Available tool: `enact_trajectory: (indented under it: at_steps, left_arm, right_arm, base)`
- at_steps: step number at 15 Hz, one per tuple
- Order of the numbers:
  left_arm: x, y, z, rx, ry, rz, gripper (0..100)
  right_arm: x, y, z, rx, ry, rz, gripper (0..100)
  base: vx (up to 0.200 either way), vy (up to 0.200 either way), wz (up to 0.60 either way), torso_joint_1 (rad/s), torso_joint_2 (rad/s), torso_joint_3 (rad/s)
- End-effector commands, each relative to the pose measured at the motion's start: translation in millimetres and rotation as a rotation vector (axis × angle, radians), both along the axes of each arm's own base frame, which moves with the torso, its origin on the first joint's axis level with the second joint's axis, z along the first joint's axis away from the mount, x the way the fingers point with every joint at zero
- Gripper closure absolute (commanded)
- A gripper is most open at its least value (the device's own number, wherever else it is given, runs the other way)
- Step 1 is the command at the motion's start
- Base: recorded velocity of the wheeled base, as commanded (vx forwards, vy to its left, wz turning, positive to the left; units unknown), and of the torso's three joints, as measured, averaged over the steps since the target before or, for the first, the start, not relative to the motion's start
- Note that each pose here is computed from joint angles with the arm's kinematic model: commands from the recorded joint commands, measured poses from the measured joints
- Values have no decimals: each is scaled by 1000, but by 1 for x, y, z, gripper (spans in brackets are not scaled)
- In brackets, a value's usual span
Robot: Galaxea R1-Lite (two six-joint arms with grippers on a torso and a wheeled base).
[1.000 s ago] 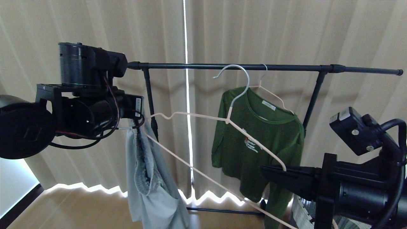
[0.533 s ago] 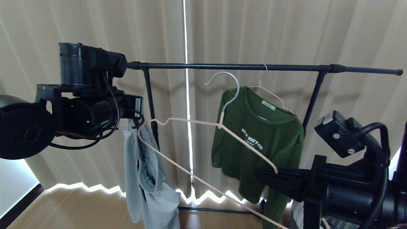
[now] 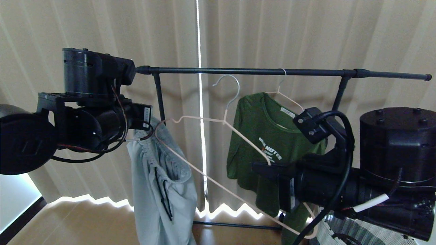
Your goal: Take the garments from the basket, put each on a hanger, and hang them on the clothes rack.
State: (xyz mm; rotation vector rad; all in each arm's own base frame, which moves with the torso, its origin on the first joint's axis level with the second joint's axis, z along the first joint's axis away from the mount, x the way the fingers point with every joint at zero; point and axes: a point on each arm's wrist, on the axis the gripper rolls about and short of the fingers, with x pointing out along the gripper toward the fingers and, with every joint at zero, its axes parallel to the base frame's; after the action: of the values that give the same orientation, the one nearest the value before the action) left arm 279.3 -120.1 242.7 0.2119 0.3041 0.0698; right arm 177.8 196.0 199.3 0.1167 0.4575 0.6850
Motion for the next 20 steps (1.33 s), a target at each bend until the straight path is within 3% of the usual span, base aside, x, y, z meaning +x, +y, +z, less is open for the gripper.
enact_trajectory:
  at_steps: [1,6,7,10,18,20]
  left_arm:
    - [0,1,2,-5,-7,2,100]
    - [3,5,5,-10,-17,19,100]
    - [4,4,3,-12,-12,20,100]
    - [4,4,2,-13,-9,21,100]
    - [-3,5,9,-11,-37,55,100]
    - [-11,4,15,-34,-55,46,100]
  right_arm:
    - [4,9,-7,-15,21,9,100]
    - [-11,12,-15,-31,45,65,100]
    - [-10,15,-11,5,12,70,100]
    - [-4,23,-13,41,-28,65,100]
    - [21,54,-27,39,17,44,100]
    - [30,65,-31,47,31,38,100]
  base:
    - [0,0,0,0,0,0]
    - [0,0,0,0,0,0]
    - [0,0,0,0,0,0]
    - [0,0,0,0,0,0]
    - [0,0,0,0,0,0]
    - [0,0,0,0,0,0]
